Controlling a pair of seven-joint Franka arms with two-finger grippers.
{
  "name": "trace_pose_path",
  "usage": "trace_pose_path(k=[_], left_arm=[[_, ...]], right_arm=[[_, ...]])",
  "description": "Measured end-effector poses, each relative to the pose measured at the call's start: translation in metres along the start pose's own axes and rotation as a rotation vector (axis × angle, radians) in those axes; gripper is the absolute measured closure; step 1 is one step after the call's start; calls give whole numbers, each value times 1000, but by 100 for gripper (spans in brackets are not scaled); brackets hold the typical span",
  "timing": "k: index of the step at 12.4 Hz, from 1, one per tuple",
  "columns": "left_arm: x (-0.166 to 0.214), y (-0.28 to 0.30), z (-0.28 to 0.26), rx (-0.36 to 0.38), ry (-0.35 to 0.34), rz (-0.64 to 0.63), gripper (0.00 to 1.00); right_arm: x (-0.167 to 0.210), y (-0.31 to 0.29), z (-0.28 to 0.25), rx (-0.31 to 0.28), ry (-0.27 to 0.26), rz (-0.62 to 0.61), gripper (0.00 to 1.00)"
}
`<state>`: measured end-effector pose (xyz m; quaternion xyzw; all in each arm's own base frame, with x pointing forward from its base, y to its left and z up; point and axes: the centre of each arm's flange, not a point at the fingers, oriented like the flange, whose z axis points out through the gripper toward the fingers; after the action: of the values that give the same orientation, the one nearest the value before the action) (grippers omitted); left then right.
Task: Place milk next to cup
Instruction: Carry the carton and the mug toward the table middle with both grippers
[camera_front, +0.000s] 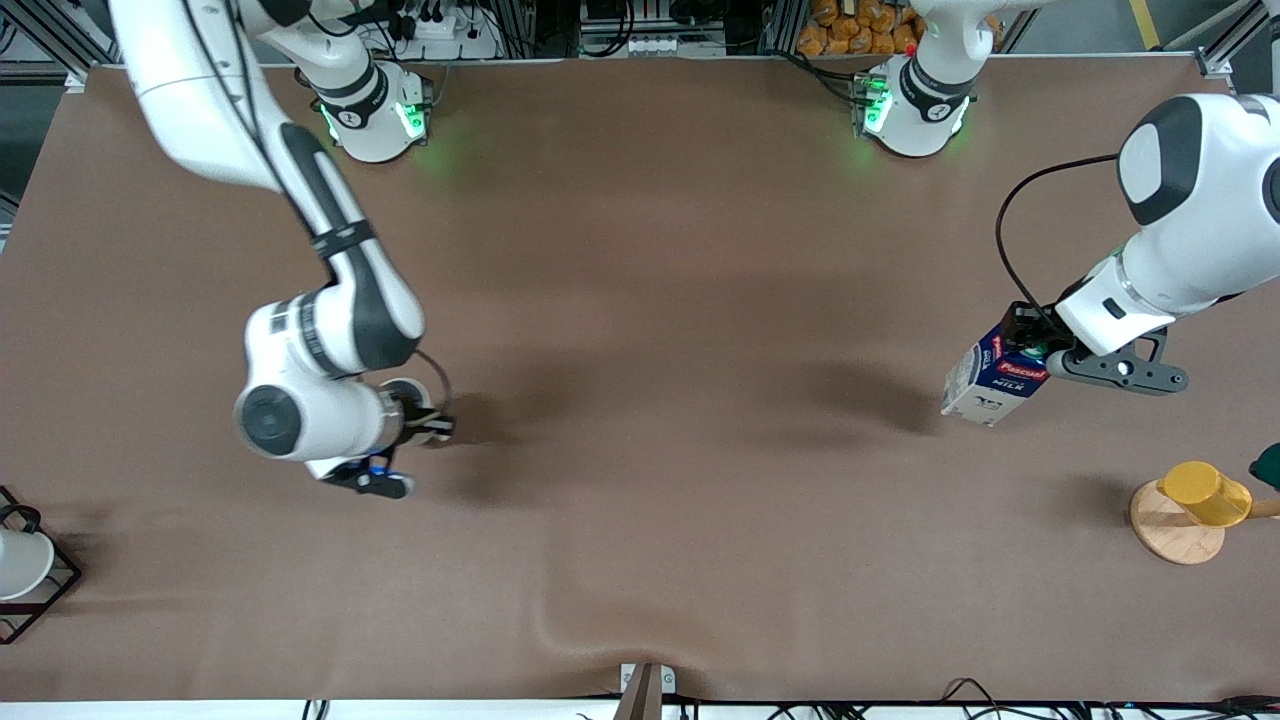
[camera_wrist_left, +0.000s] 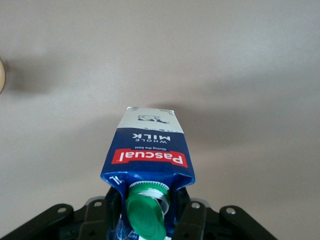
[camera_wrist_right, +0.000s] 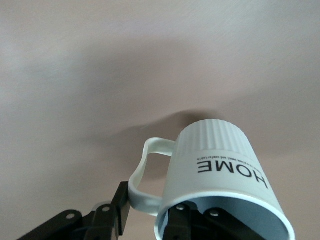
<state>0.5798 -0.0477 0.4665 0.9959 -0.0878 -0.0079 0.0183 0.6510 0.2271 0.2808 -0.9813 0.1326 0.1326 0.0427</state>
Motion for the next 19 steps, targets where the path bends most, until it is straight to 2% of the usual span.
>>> trace_pose_path(k=[2,4,7,9,11,13,16,19], left_arm=[[5,16,-24,-1,9,-43,55],[9,26,-44,-3,25,-86,55],[10,26,-55,-3,33,-119,55],[10,32,-55,-5,34,-157,55],[12,48,-59,-9,40,-199,55],[12,69,-61,-14,43,-229,55],[11,97,-57,-18,30,-244,55],[10,137,-44,-21,5,-293,55]], right_arm=[[-33,-51,7,10,6,89,66],[-64,-99,16,50,33,167,66],[-92,-137,25,121,-8,257,66],[-96,-143,31,145,-33,272,66],[-104,-162,47,181,-12,260,66],[-124,-185,73,202,-26,250,66],[-147,-204,91,201,-54,240,66],[-146,-202,92,193,-57,243,66]])
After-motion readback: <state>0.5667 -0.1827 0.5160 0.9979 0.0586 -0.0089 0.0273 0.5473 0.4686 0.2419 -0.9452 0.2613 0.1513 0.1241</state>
